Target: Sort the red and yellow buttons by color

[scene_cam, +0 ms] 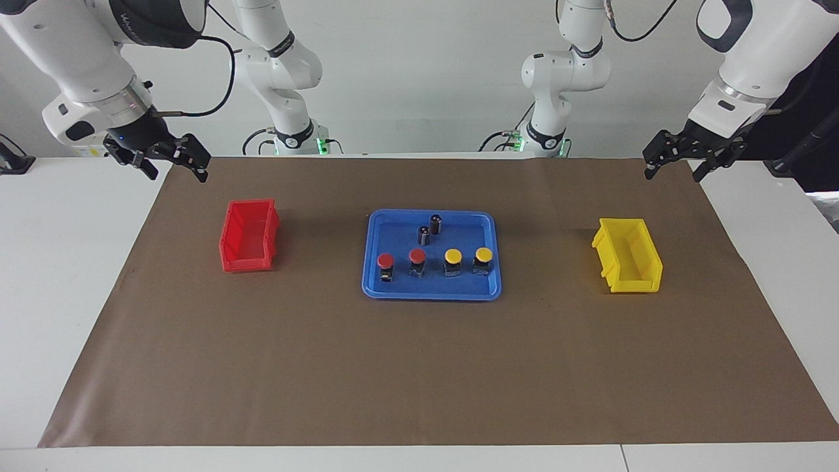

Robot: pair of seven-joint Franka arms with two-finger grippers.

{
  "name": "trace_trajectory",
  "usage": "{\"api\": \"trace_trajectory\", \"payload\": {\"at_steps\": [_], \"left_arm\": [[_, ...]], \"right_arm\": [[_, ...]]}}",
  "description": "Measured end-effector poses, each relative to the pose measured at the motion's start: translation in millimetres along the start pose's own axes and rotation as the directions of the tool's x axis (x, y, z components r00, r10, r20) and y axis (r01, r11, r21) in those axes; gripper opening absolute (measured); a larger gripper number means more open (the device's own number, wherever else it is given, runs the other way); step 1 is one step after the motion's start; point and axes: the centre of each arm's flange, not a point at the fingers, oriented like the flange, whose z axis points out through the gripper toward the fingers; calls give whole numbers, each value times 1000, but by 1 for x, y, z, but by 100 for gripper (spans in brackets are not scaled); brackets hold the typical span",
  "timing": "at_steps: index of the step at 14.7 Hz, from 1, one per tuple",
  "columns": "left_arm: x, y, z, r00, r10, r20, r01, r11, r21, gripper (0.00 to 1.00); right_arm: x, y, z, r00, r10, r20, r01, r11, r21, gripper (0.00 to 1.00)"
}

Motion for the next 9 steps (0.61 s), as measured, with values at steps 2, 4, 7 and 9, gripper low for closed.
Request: {"api": "trace_trajectory", "payload": {"at_steps": [2,4,7,9], "left_arm": [[0,0,0,1000,0,1,0,1000,0,100],[0,0,2,1000,0,4,0,1000,-1,100],[0,0,5,1000,0,9,0,1000,-1,100],[0,1,5,1000,2,8,-1,1000,-1,100]], "right_arm": [[0,0,0,1000,0,0,0,1000,0,100],[0,0,0,1000,0,0,0,1000,0,100],[0,0,0,1000,0,0,0,1000,0,100],[0,0,0,1000,0,0,0,1000,0,100]]}}
